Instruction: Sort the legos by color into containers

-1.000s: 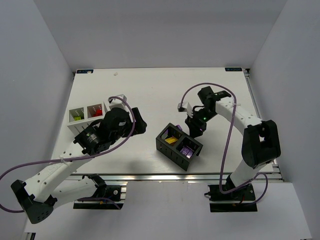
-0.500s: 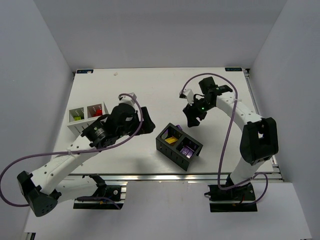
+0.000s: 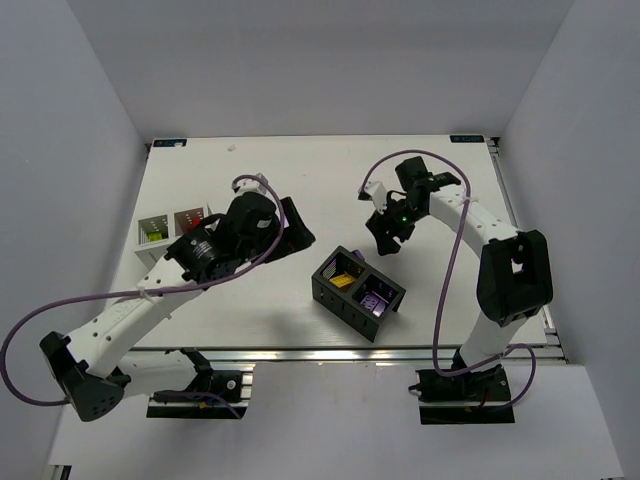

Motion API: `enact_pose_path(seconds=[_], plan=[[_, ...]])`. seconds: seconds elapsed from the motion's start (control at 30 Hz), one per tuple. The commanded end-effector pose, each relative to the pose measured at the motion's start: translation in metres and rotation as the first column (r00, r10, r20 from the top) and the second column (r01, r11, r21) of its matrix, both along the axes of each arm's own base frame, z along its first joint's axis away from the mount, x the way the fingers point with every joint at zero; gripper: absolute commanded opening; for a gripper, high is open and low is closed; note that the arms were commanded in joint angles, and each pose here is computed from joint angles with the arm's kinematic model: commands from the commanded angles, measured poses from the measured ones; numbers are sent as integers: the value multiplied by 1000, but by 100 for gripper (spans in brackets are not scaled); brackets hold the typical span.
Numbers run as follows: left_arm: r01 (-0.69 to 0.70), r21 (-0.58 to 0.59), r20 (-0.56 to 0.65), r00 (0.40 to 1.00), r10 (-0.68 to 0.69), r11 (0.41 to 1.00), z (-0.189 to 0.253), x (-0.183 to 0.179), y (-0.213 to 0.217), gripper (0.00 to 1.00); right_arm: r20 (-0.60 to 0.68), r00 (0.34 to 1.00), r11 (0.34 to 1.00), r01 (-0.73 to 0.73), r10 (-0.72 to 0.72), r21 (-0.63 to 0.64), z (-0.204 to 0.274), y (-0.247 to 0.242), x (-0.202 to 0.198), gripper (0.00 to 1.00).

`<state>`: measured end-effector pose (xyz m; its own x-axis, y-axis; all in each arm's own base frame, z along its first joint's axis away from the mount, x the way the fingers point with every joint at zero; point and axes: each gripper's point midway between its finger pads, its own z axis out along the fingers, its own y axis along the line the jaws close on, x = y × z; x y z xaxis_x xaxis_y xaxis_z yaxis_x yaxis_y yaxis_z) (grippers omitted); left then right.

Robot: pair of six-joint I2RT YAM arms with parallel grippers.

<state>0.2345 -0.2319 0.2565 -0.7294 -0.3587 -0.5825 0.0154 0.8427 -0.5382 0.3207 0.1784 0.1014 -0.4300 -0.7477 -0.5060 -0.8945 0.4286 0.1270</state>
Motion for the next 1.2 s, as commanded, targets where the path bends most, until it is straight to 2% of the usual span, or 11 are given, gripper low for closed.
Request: enact_pose_path(seconds=[0.0,0.27,0.43,0.47,0.57,0.6,0.77,0.8,0.9,1.17], plan=[[-85,-35,-35,996,84,996,9,4,0,98,19,999,999,-35,35,-14,-3,-4,-3,71],[-73,-1,-128,989,72,997,1,17,-26,98,-20,995,995,-92,93,35,-16,1,-14,70],[-86,-21,-101,991,83,996,10,22,-28,98,-39,992,992,-119,121,46,-25,8,-10,67],[-91,-37,-84,993,87,995,14,24,-28,98,-39,992,993,-116,117,35,-27,6,-7,64],[-110,-78,-43,993,107,991,22,23,-21,98,-74,988,991,-134,134,7,-34,3,-4,49],[-115,-85,-32,993,113,990,23,23,-19,98,-94,986,990,-139,138,0,-38,1,-5,41],[-114,-120,41,992,120,986,34,20,-9,98,-164,970,984,-177,180,36,-31,2,-18,28],[-107,-121,47,992,113,987,34,19,-9,98,-180,966,982,-183,188,45,-31,2,-20,22],[-76,-127,73,994,86,989,34,17,-10,98,-239,950,980,-191,199,58,-32,2,-27,13],[-44,-162,147,987,68,986,48,15,-6,98,-367,903,975,-198,223,104,-34,6,-39,10]])
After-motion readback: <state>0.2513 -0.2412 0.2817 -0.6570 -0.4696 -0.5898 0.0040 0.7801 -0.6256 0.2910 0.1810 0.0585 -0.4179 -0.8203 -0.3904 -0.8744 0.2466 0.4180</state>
